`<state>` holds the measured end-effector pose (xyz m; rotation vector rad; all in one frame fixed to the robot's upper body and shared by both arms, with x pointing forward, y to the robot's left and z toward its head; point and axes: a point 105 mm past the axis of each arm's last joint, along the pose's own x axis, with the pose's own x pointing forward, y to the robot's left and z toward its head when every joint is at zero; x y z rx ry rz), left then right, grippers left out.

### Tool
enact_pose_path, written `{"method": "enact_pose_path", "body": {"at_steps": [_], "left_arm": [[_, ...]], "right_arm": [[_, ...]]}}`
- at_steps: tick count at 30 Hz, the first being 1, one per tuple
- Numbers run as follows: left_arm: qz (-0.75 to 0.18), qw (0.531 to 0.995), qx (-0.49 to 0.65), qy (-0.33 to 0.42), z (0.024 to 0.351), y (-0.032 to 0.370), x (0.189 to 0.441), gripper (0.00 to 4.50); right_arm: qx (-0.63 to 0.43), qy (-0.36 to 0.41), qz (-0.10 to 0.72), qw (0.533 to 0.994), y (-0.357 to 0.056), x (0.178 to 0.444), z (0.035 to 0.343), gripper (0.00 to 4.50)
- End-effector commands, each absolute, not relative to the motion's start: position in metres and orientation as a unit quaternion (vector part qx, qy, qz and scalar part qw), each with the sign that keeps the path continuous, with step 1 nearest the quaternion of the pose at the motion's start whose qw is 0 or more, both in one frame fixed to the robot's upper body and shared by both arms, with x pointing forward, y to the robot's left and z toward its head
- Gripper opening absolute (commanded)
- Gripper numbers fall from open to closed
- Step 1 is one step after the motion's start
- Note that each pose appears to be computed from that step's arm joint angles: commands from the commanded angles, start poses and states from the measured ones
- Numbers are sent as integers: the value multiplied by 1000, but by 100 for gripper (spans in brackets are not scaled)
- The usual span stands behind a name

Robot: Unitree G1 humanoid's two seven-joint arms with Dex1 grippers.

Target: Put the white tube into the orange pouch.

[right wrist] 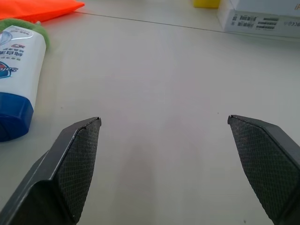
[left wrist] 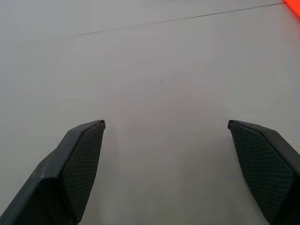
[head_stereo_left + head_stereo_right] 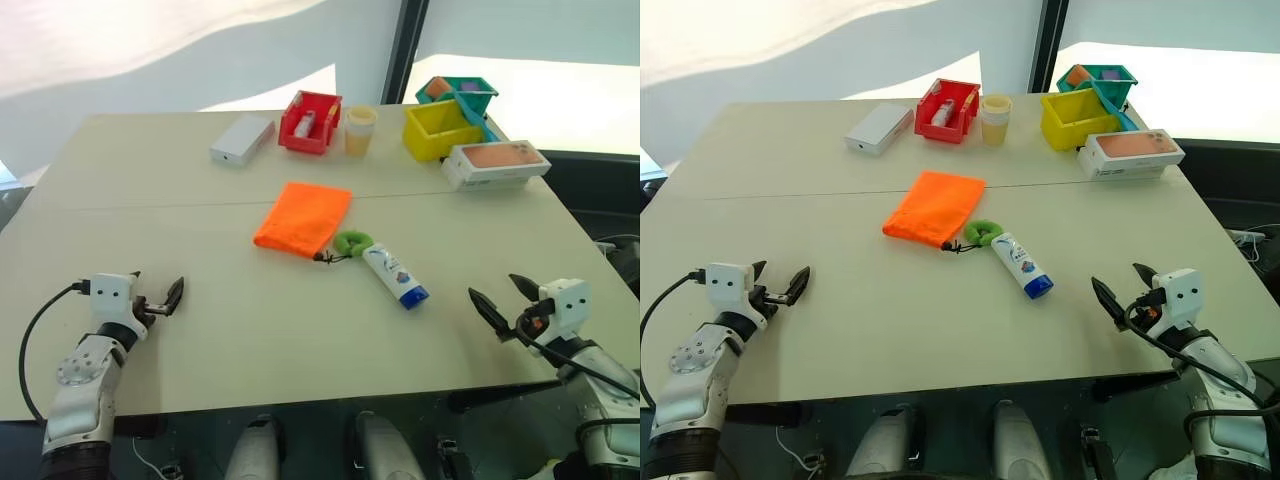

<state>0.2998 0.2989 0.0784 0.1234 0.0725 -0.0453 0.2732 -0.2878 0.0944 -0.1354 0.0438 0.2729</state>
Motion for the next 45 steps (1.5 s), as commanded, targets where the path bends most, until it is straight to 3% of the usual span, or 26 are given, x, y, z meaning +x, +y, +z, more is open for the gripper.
{"method": "enact_pose_path", "body": {"at_steps": [1,8,15,18,21,28,34,45], "left_arm": [[-24,997,72,17,89,297,303,447],[-33,998,57,15,88,286,310,447],[-132,986,94,-40,120,231,329,447],[-166,974,146,-50,128,217,335,447],[-218,948,224,-59,129,193,345,447],[-250,917,301,-77,128,169,372,447],[-277,893,344,-84,127,158,383,447],[-246,900,354,-72,122,153,413,447]], "right_arm": [[-75,3,136,988,-287,274,102,450],[-78,-2,140,987,-283,276,105,450],[-80,-43,192,977,-244,280,128,450],[-72,-59,224,970,-224,278,141,450],[-72,-68,303,948,-177,271,151,450],[-82,-68,393,913,-120,257,151,450],[-68,-81,407,907,-102,255,155,450],[-74,-82,392,913,-107,258,147,450]]}}
